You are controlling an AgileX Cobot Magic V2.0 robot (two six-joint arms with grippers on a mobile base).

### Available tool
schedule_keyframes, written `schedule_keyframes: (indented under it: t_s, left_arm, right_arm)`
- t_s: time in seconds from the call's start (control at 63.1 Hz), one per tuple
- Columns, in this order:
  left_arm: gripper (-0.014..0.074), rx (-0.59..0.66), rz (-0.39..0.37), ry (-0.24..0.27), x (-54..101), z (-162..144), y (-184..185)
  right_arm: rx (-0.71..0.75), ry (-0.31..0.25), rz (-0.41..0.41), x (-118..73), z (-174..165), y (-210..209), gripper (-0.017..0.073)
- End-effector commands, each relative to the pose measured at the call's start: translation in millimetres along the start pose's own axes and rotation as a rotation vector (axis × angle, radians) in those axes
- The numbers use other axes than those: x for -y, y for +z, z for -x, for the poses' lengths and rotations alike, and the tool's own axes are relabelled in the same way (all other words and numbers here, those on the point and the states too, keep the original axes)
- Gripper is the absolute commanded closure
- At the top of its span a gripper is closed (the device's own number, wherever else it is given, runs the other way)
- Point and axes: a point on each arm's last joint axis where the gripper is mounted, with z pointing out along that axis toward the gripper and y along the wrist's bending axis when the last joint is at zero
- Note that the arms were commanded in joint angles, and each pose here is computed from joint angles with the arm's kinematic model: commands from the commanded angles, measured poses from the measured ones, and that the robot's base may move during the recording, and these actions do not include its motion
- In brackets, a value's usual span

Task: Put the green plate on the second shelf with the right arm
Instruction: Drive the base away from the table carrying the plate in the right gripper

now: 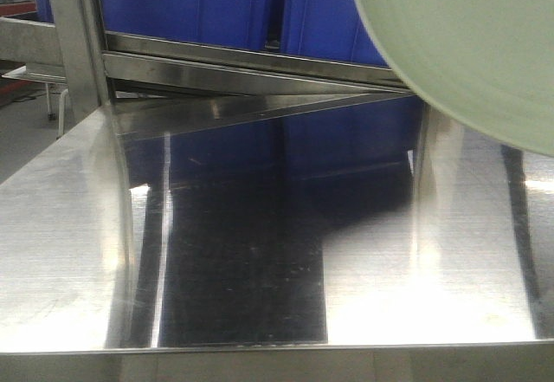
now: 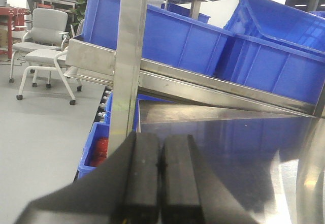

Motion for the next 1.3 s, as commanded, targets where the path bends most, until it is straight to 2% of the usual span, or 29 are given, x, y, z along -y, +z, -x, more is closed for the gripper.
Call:
schedule_keyframes:
  t_s: [0.0,1.283]
  left_arm:
    - [0.0463,0.054,-0.006,-0.009,-1.0,-5.7,-0.6]
    - [0.0463,0.054,-0.006,-0.009,-1.0,-5.7,-0.6]
  right_arm:
    - [0.046,-0.015,-0.038,2.3,11.7,-0.3,0.0501]
    - [0.046,-0.015,-0.038,2.3,11.7,-0.3,0.0501]
